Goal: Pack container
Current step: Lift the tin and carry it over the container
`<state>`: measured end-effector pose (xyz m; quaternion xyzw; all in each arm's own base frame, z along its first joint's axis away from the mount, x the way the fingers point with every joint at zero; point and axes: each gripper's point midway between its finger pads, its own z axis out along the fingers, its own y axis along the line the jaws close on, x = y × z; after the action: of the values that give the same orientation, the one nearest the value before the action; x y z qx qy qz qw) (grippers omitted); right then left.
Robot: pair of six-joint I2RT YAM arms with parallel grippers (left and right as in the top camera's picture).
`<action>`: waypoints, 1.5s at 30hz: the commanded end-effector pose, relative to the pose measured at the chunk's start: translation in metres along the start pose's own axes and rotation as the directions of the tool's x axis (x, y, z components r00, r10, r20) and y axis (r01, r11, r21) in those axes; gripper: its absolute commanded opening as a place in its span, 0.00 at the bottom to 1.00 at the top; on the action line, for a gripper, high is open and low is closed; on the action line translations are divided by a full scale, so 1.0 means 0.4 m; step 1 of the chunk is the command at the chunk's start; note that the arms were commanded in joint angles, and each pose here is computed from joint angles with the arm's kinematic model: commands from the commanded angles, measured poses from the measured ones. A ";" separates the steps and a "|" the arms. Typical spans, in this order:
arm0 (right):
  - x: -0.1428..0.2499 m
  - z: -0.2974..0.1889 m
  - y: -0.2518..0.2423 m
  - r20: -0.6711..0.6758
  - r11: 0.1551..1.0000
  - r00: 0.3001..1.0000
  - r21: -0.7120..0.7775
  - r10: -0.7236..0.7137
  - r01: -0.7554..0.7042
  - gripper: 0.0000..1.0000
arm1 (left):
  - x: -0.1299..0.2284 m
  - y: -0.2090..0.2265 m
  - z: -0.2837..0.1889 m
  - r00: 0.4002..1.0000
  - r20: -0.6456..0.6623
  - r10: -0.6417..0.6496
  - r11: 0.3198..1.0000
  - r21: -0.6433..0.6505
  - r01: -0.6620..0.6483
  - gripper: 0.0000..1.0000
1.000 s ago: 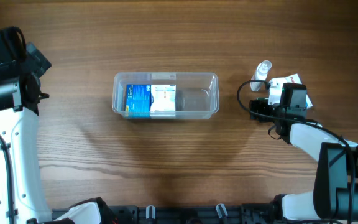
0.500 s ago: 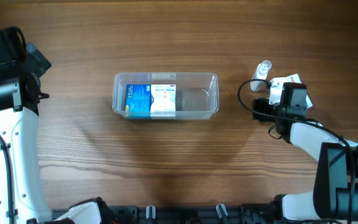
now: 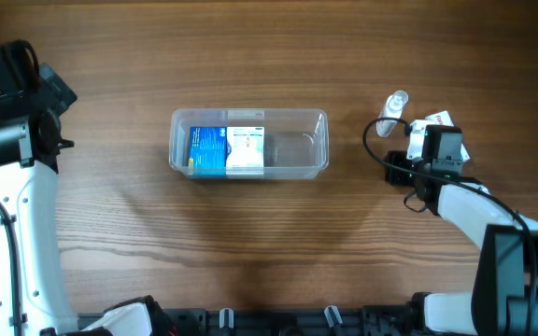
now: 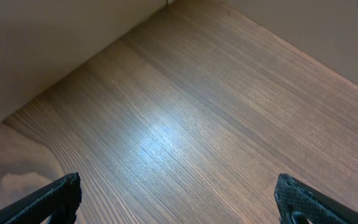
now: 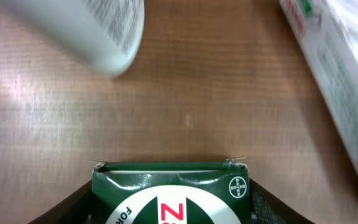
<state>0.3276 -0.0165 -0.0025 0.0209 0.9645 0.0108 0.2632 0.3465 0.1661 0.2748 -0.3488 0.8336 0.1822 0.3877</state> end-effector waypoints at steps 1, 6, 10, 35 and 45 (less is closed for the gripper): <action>0.049 -0.038 0.001 -0.062 0.997 0.995 0.000 0.080 -0.080 0.49 | -0.011 0.010 -0.005 1.000 0.014 0.008 1.000 -0.013 -0.008 1.00; 0.018 -0.137 0.049 -0.018 0.978 0.984 -0.104 0.179 -0.180 0.44 | -0.011 0.010 -0.005 1.000 0.014 0.008 1.000 -0.013 -0.008 1.00; -0.026 -0.228 0.098 0.065 0.957 0.977 -0.226 0.203 -0.184 0.44 | -0.011 0.010 -0.005 1.000 0.014 0.008 1.000 -0.013 -0.008 1.00; -0.336 -0.382 0.629 0.227 0.946 0.974 -0.315 -0.005 0.078 0.43 | -0.011 0.010 -0.005 1.000 0.014 0.008 1.000 -0.013 -0.008 1.00; -0.286 -0.184 0.685 0.109 0.980 0.994 -0.192 -0.025 0.046 0.41 | -0.011 0.010 -0.005 1.000 0.014 0.008 1.000 -0.013 -0.008 1.00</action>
<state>0.3888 0.2528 0.1372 -0.0380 0.9415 0.1201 0.3124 0.3464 0.1662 0.2747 -0.3490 0.8336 0.1823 0.3875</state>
